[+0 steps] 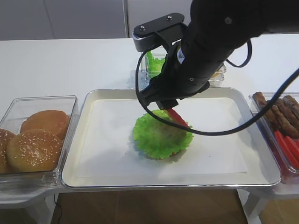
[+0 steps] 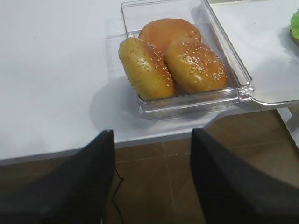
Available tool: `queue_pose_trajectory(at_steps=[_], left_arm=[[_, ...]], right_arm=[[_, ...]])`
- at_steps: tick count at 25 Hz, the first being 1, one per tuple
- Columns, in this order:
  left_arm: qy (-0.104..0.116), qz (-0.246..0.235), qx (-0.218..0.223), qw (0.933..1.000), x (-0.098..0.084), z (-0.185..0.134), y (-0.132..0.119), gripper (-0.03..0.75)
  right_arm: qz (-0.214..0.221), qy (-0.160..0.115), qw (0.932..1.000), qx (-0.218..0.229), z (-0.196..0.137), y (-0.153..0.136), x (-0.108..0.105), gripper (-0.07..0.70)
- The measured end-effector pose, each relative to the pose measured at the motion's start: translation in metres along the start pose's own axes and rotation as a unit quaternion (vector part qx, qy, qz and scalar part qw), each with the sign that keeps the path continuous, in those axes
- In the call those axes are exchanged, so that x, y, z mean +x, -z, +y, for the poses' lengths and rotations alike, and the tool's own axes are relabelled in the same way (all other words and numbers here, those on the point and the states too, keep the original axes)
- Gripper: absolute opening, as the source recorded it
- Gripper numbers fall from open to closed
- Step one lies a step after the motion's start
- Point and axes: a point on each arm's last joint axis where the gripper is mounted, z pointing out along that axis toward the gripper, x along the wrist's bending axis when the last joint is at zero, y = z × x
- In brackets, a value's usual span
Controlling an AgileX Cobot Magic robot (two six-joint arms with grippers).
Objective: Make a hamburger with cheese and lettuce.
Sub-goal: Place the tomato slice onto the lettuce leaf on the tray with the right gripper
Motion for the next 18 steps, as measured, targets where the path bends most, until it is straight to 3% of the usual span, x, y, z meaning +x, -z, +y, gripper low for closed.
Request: queue_pose_trajectory(at_steps=[13,18], left_arm=[[0.000,0.000,0.000,1.0000,0.000,0.000,0.000,0.387],[0.000,0.000,0.000,1.0000,0.000,0.000,0.000,0.387]], right_arm=[[0.008,-0.011,0.9997,0.021,-0.003,-0.011,0.003,0.493],[0.011,-0.015,0.9996,0.022,-0.003,-0.011,0.004,0.510]])
